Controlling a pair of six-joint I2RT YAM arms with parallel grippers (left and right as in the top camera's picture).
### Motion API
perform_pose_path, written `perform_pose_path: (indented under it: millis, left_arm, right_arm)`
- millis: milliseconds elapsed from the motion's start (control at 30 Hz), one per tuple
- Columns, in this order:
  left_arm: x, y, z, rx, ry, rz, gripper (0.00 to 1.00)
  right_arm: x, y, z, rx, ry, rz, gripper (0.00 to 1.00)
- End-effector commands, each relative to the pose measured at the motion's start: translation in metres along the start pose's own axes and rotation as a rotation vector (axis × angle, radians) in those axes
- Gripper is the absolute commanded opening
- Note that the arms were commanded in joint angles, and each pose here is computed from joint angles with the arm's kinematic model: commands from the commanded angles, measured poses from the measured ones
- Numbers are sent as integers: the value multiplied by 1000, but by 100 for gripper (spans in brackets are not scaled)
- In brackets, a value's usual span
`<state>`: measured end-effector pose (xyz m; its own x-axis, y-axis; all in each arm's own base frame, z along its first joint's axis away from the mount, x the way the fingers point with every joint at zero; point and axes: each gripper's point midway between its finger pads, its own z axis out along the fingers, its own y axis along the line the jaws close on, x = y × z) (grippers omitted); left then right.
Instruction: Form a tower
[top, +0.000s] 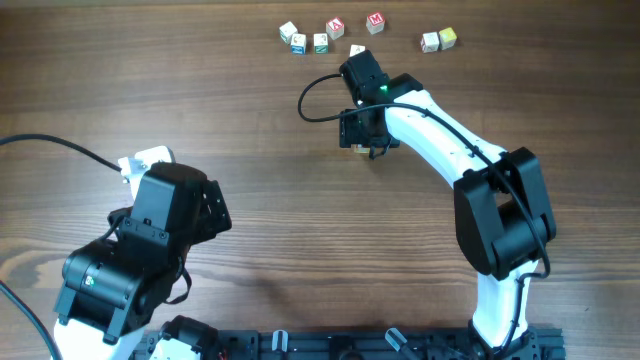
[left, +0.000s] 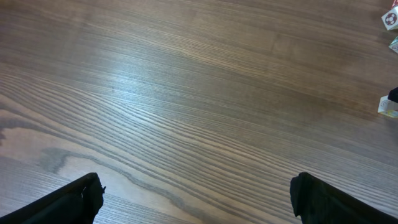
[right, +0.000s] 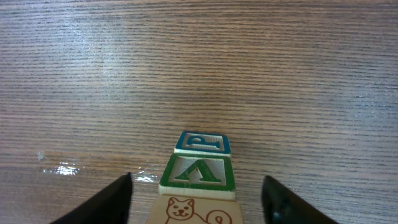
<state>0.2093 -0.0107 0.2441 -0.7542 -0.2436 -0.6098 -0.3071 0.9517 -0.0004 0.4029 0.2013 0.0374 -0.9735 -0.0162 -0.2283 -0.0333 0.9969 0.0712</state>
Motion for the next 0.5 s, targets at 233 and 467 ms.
perform_pose_path:
  millis: [233,467]
  left_arm:
    - [0,2,1,-6,1,-14,100]
    - [0,2,1,-6,1,-14,100]
  right_arm:
    - [-3,-1,0,8,-19,1,99]
    - [-26,-7,-75,13,-172,11,100]
